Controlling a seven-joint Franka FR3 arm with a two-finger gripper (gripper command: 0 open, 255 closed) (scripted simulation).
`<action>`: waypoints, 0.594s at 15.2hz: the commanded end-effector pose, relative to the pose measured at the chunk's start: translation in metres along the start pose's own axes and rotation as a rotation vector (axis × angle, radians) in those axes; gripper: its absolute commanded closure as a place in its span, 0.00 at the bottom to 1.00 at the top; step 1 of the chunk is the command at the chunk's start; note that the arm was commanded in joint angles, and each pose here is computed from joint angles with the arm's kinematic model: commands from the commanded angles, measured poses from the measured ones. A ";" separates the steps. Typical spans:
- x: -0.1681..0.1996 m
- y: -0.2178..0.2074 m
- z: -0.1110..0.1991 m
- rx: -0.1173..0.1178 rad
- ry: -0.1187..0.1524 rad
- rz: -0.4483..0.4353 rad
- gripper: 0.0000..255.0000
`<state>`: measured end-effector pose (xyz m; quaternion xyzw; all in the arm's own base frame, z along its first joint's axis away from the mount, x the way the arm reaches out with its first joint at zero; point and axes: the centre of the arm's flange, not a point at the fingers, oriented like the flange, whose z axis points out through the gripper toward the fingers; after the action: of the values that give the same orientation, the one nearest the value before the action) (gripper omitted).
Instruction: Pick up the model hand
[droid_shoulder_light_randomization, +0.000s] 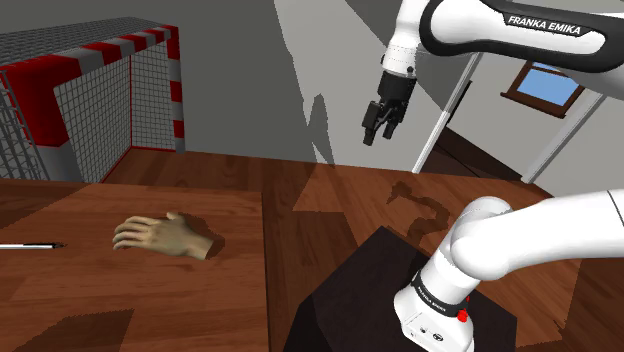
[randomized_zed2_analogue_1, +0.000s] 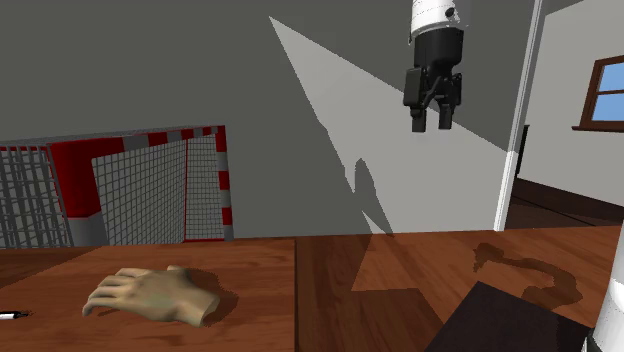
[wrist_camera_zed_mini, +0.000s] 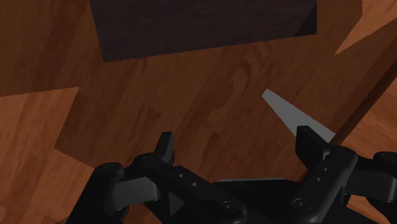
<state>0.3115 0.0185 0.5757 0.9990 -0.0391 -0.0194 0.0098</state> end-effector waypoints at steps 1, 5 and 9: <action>0.000 0.000 0.000 0.000 0.000 0.000 0.00; 0.024 -0.043 0.019 0.002 -0.007 0.004 0.00; 0.048 -0.086 0.039 0.005 -0.014 0.007 0.00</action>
<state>0.3563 0.0920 0.5362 0.9987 -0.0421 -0.0259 0.0080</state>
